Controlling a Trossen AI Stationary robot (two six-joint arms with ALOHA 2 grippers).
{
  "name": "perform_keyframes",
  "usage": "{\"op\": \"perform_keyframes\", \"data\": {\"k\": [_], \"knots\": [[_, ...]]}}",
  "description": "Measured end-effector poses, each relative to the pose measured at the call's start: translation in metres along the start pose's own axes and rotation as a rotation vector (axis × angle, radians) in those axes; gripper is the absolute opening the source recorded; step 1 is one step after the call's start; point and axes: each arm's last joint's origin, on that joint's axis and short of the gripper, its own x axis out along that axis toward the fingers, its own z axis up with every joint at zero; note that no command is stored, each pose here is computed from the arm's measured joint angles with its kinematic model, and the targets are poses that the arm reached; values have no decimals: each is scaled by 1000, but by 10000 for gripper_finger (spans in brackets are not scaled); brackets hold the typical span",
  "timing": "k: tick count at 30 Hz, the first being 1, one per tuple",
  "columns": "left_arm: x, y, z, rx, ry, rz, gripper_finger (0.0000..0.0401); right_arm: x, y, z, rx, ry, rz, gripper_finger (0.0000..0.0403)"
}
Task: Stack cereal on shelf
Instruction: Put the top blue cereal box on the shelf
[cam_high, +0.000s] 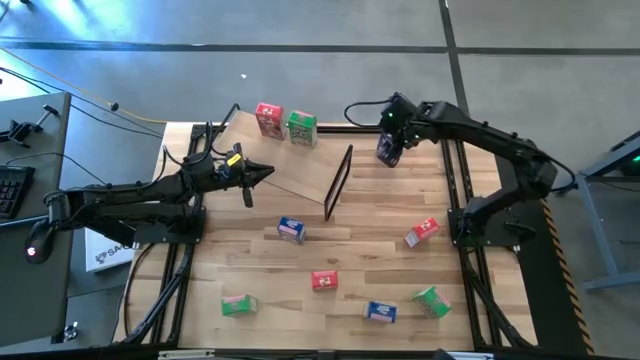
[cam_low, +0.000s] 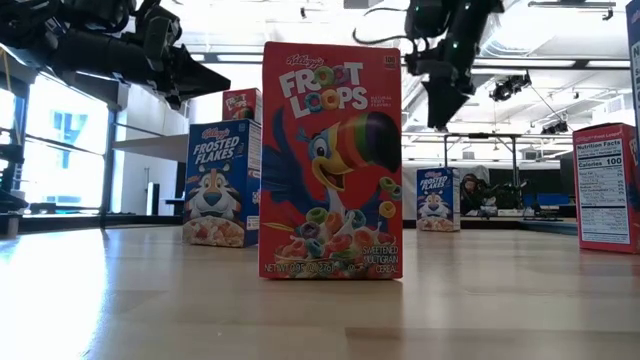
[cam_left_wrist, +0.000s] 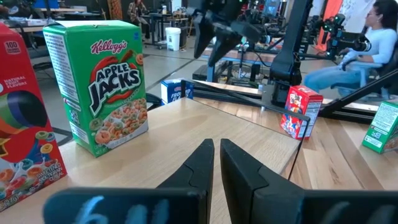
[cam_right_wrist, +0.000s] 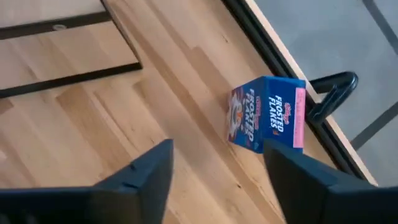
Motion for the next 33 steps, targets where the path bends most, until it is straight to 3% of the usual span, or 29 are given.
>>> {"op": "perform_keyframes", "data": {"k": [3, 7, 15, 33], "knots": [[0, 0, 0, 0, 0, 0, 19, 10, -11, 2, 62, 30, -13, 265], [0, 0, 0, 0, 0, 0, 19, 24, -29, 3, 147, 67, -11, 283], [0, 0, 0, 0, 0, 0, 19, 48, -53, 7, 155, 99, -24, 284], [0, 0, 0, 0, 0, 0, 19, 83, -74, 6, 148, 184, -12, 284]]}}
